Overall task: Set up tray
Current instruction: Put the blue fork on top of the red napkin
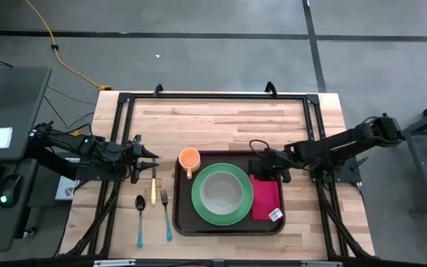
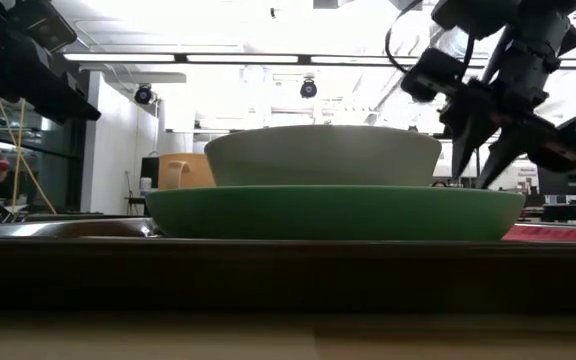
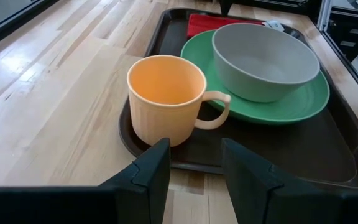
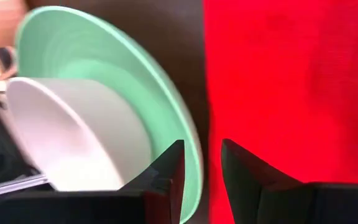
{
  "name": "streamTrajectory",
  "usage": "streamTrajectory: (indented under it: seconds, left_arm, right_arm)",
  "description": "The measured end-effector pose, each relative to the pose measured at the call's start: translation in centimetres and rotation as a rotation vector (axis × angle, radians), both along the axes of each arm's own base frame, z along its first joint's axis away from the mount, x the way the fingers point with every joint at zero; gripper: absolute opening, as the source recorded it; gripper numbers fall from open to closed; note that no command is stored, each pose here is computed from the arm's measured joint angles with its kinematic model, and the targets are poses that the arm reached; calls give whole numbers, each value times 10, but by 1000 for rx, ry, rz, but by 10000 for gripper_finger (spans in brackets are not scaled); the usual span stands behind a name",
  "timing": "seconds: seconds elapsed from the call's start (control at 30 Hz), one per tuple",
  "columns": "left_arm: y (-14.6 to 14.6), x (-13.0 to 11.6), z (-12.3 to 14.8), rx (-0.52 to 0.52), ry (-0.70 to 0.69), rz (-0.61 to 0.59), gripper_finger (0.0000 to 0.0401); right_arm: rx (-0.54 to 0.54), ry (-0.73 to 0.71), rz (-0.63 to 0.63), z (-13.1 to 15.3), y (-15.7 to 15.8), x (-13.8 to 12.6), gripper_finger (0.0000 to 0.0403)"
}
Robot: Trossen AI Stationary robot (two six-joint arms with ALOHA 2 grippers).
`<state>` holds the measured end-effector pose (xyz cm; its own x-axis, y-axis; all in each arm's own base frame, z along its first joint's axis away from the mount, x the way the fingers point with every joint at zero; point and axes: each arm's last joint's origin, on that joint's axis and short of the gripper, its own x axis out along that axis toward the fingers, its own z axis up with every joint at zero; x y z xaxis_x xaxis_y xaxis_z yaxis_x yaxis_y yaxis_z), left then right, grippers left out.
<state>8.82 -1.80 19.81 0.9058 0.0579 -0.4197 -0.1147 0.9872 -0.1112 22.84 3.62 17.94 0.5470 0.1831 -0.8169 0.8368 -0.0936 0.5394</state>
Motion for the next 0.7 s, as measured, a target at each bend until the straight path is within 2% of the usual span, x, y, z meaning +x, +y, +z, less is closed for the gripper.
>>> streamTrajectory:
  seconds: [0.37, 0.7]
  left_arm:
    - [-1, 0, 0, -17, 2, -32, 172]
    - [-2, 0, 0, -83, 4, -29, 172]
  right_arm:
    - [-121, -120, -24, 21, -5, -9, 83]
    - [-237, -197, -22, 34, -9, -15, 83]
